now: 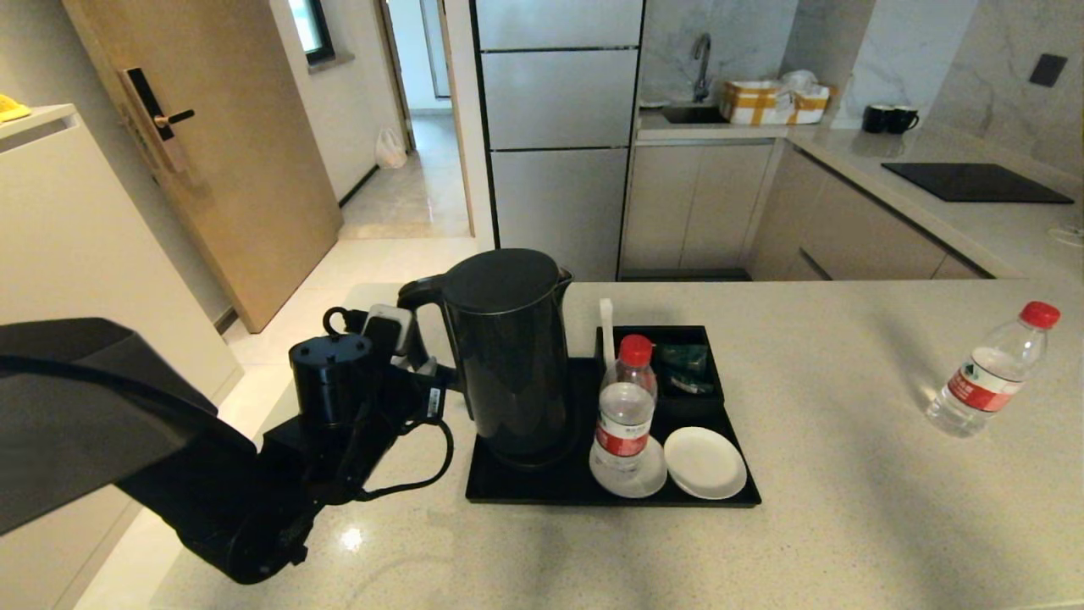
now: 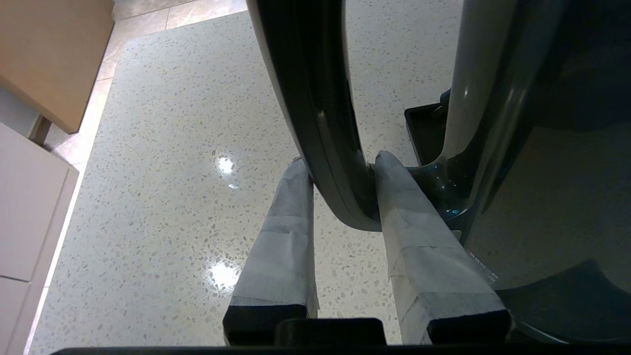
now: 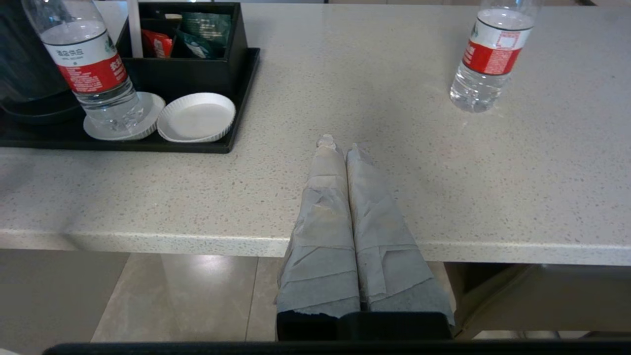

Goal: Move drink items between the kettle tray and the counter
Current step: Return the kettle to its original position

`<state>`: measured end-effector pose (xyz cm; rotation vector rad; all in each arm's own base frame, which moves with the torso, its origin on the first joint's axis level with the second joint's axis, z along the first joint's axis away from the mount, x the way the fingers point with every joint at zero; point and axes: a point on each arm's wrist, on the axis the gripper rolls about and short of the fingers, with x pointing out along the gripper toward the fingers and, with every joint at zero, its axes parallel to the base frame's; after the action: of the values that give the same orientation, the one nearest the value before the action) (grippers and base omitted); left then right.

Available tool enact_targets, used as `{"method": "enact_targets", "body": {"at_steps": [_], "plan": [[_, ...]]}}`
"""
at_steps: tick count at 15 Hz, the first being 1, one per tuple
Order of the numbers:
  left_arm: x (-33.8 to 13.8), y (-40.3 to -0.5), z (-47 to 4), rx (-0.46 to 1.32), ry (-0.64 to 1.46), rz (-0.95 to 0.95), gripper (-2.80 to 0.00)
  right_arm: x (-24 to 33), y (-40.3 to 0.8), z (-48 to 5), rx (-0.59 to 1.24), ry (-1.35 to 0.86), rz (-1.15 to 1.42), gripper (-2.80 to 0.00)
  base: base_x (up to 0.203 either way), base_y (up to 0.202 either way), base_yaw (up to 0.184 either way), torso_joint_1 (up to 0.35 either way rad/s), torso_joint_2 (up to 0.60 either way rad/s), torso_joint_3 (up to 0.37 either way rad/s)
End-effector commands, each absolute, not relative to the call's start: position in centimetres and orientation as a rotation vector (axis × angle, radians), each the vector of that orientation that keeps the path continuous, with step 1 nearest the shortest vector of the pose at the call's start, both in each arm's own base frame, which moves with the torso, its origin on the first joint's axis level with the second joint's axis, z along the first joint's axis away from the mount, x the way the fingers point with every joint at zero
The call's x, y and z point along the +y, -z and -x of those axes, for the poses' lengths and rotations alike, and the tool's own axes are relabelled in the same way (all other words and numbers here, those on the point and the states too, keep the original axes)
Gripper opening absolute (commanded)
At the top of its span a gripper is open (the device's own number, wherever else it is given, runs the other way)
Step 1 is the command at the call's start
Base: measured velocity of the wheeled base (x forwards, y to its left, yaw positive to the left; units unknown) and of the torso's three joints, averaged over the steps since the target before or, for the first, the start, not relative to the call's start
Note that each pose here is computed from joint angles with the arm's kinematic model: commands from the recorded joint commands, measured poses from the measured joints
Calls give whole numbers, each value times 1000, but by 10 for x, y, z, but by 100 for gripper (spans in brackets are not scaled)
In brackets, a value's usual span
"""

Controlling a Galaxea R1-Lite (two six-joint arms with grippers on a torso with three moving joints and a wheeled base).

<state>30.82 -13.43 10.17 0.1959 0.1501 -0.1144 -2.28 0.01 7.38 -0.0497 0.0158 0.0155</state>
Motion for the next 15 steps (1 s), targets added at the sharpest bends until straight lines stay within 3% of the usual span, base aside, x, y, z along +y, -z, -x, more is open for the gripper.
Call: {"method": "enact_targets", "body": {"at_steps": [1, 15], "plan": [[-139, -103, -304, 140, 128, -193, -280, 0, -74, 23, 13, -16, 51, -280, 0, 0, 0, 0, 0, 0], [-146, -93, -281, 168, 181, -210, -280, 0, -74, 23, 13, -16, 51, -280, 0, 0, 0, 0, 0, 0]]}}
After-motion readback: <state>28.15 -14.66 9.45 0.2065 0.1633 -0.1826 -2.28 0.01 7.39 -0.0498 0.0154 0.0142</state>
